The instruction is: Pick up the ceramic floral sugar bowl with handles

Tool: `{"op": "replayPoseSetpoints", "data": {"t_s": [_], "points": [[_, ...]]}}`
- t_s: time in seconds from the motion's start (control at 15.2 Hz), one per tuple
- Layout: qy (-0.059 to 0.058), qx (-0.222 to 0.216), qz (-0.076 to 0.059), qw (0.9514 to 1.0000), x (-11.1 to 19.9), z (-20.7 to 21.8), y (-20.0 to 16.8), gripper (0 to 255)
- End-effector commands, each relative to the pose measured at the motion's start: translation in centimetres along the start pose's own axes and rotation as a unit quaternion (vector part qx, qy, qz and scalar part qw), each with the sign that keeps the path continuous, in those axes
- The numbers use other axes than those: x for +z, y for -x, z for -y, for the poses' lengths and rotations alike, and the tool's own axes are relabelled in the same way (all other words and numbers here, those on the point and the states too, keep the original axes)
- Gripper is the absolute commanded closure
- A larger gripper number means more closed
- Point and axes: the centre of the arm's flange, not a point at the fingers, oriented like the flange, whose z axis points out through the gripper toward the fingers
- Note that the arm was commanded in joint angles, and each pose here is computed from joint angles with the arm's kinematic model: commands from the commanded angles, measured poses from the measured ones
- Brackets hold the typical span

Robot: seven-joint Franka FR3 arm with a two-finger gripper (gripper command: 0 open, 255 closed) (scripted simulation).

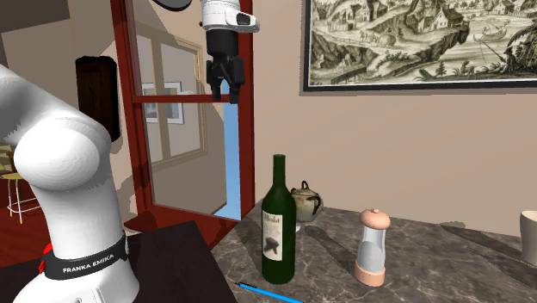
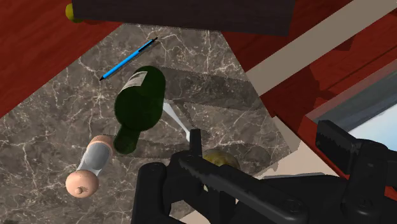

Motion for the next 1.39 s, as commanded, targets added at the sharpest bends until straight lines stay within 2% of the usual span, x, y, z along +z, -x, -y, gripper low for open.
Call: {"op": "replayPoseSetpoints", "data": {"t_s": [0.0,1.32], "points": [[0.000,0.000,0.000,1.0000,0.0,0.0,0.0,0],[0.052,0.016,0.038,0.9978,16.9,3.2,-21.5,0]]}}
